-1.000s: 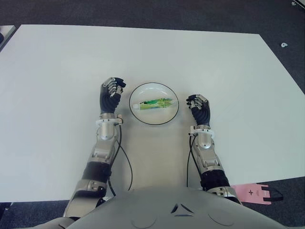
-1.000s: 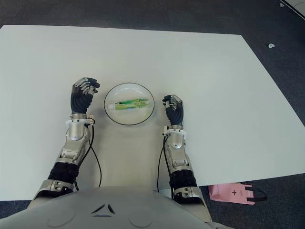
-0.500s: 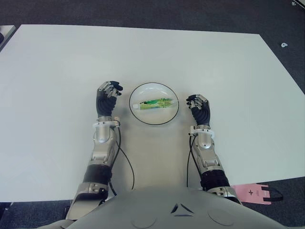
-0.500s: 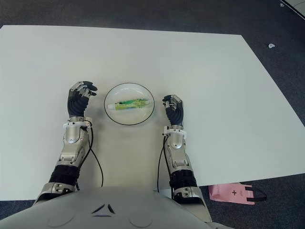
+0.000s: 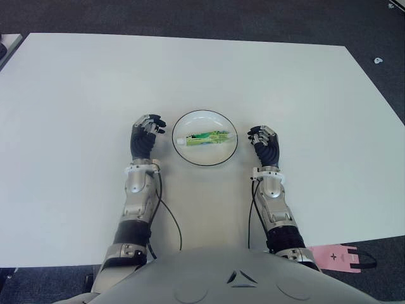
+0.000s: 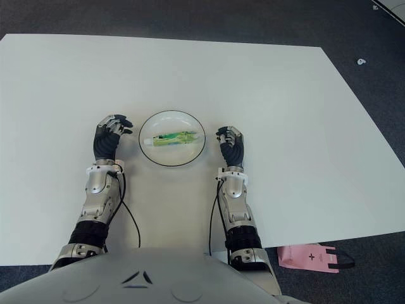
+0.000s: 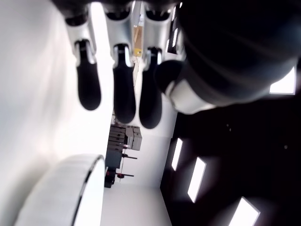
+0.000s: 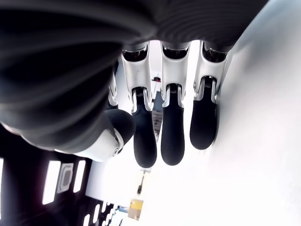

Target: Put the toothpaste on the table into the plate.

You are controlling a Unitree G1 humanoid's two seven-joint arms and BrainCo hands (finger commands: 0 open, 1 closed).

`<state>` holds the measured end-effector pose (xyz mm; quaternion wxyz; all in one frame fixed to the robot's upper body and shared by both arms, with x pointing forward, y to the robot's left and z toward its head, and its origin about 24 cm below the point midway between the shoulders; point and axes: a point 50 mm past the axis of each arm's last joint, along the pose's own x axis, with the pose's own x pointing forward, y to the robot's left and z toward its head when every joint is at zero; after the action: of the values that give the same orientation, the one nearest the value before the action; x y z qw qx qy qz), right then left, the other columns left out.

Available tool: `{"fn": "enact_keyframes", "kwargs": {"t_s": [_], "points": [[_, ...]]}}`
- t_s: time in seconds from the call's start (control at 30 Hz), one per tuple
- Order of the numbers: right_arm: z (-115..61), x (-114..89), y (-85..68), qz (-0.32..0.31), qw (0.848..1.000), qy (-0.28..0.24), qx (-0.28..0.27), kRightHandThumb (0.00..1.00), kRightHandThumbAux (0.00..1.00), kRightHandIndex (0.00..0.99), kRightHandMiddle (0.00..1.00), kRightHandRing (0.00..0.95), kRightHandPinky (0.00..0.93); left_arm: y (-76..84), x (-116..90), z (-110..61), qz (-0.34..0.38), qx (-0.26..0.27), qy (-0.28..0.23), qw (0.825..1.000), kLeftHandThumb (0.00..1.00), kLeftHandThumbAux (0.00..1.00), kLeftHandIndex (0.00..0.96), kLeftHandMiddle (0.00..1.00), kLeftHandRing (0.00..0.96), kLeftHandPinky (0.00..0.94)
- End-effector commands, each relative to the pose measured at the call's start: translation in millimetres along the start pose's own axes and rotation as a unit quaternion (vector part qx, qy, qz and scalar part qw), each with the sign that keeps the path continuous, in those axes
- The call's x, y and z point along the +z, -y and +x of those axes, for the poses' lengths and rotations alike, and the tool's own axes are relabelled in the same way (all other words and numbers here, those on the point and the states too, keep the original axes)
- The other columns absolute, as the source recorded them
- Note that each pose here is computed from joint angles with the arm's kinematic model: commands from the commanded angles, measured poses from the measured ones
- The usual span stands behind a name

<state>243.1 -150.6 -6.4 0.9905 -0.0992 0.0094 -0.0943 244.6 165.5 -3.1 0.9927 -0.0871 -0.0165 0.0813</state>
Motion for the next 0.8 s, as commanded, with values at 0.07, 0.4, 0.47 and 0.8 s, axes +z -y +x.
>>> {"fn": "enact_keyframes", "kwargs": {"t_s": [0.07, 0.4, 0.47, 0.8], "points": [[-33.8, -50.1, -0.8, -0.018, 0.991, -0.133, 0.017, 0.71, 0.729, 0.426, 0.499, 0.49, 0.494, -9.3, -26.7, -10.0, -0.017, 0.008, -0.085, 0.996, 0.71, 0.715, 0.438, 0.516, 0.505, 0.5], [-33.1, -49.9, -0.2, -0.021, 0.991, -0.132, 0.016, 0.71, 0.729, 0.425, 0.5, 0.492, 0.497, -13.5, -39.0, -14.0, -0.054, 0.011, -0.136, 0.989, 0.713, 0.714, 0.437, 0.531, 0.527, 0.507], [-33.1, -49.8, -0.2, -0.022, 0.991, -0.132, 0.016, 0.71, 0.729, 0.425, 0.499, 0.489, 0.488, -13.7, -41.2, -15.0, -0.062, 0.012, -0.143, 0.988, 0.714, 0.715, 0.437, 0.538, 0.54, 0.523], [-32.5, -48.9, -0.7, -0.02, 0.991, -0.132, 0.015, 0.709, 0.729, 0.425, 0.499, 0.485, 0.484, -14.3, -51.4, -20.0, -0.097, 0.021, -0.174, 0.98, 0.714, 0.715, 0.438, 0.569, 0.572, 0.542]]}}
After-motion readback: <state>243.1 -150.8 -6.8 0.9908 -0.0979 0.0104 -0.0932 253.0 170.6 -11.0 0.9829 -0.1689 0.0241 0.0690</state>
